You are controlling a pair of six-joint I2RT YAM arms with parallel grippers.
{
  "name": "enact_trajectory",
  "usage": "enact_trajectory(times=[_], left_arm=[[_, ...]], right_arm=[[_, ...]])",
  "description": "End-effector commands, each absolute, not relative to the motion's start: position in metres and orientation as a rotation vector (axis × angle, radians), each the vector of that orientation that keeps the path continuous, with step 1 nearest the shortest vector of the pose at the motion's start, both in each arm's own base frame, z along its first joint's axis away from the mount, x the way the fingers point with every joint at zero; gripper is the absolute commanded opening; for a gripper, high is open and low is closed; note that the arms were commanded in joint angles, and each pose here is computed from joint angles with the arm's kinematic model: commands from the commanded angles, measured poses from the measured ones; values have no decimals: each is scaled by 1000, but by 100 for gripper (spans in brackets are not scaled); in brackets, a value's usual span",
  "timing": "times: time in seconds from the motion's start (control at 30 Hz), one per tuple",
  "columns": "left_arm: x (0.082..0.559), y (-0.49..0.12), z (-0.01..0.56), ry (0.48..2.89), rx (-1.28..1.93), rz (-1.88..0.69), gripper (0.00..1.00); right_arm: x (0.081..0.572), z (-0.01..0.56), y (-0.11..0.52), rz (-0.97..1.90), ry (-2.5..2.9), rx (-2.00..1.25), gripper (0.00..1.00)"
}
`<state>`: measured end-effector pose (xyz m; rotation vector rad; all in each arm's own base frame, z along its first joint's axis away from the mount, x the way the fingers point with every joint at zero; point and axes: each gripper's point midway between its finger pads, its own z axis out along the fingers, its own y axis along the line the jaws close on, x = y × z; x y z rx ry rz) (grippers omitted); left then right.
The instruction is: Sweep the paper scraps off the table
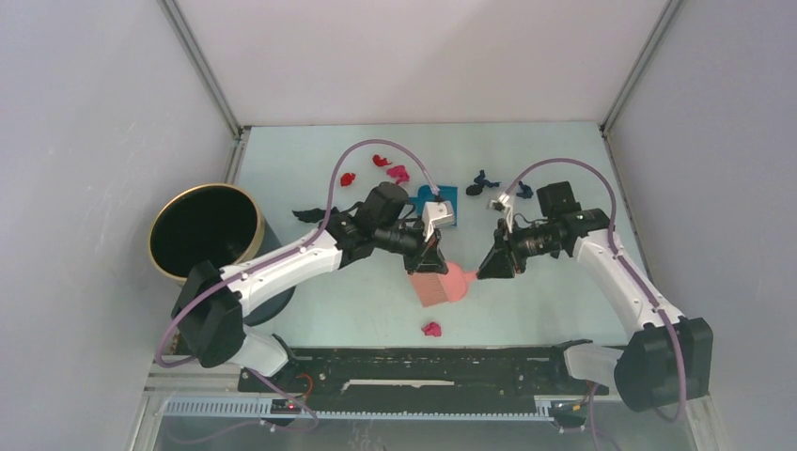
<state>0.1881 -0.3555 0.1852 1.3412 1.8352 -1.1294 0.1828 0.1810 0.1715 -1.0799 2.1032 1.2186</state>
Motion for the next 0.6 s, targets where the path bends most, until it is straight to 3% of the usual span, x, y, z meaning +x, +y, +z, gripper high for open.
enact_trajectory(times=[0.0, 0.07, 0.2, 0.57], left_arm=[[176, -368, 205, 1813, 1293, -1273, 0], [178, -369, 208, 1820, 1260, -1313, 0], [187, -372, 218, 1826, 1173, -1390, 0], [195, -371, 217, 1843, 1129, -1391, 0]], right_arm=[[197, 204, 179, 1297, 1987, -959, 51], [198, 210, 175, 1321, 1965, -926, 59], [200, 213, 168, 1337, 1950, -890, 60], [198, 218, 165, 1356, 1914, -891, 39]])
